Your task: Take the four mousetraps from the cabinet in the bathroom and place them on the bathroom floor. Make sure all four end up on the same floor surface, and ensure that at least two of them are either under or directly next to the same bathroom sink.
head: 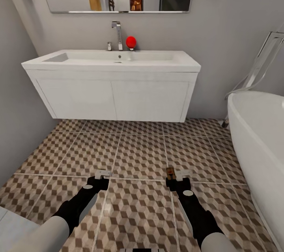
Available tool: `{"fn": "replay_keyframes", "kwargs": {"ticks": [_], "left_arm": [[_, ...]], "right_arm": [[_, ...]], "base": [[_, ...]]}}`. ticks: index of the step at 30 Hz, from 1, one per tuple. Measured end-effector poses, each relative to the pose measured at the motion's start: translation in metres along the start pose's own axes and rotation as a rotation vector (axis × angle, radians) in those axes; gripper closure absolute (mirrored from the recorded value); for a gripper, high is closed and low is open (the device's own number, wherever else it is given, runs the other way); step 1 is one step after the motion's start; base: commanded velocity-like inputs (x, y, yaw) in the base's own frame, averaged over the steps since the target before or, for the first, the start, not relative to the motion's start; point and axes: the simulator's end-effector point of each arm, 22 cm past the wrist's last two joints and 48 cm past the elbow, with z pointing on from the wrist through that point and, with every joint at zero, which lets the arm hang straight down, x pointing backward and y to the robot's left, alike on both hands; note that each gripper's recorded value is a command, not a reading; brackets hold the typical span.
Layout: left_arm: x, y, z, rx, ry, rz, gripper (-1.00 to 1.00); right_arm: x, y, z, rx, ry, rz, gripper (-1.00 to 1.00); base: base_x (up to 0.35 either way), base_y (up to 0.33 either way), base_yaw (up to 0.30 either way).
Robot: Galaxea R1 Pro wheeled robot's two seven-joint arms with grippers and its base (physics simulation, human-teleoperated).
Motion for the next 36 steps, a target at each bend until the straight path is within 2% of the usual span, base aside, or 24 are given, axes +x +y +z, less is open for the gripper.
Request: {"fn": "replay_keyframes", "kwargs": {"ticks": [10, 16, 19, 28, 36], "left_arm": [[0.033, -0.008, 0.017, 0.007, 0.032, 0.000, 1.00], [0.054, -0.010, 0.027, 0.011, 0.069, 0.001, 1.00], [0.063, -0.011, 0.031, 0.013, 0.086, 0.001, 1.00], [0.092, -0.015, 0.043, 0.020, 0.136, 0.002, 1.00], [0.092, -0.018, 0.045, 0.028, 0.128, 0.001, 1.00]], "right_arm": [[0.029, 0.007, 0.014, -0.013, 0.021, -0.001, 1.00], [0.030, 0.026, 0.021, -0.095, -0.030, 0.006, 1.00], [0.036, 0.030, 0.025, -0.109, -0.028, 0.007, 1.00], [0.064, 0.035, 0.036, -0.119, 0.016, 0.008, 1.00], [0.071, 0.036, 0.038, -0.121, 0.027, 0.007, 1.00]], "base": [[0.000, 0.000, 0.000], [0.000, 0.000, 0.000], [0.000, 0.000, 0.000], [0.000, 0.000, 0.000], [0.000, 0.000, 0.000]]}}
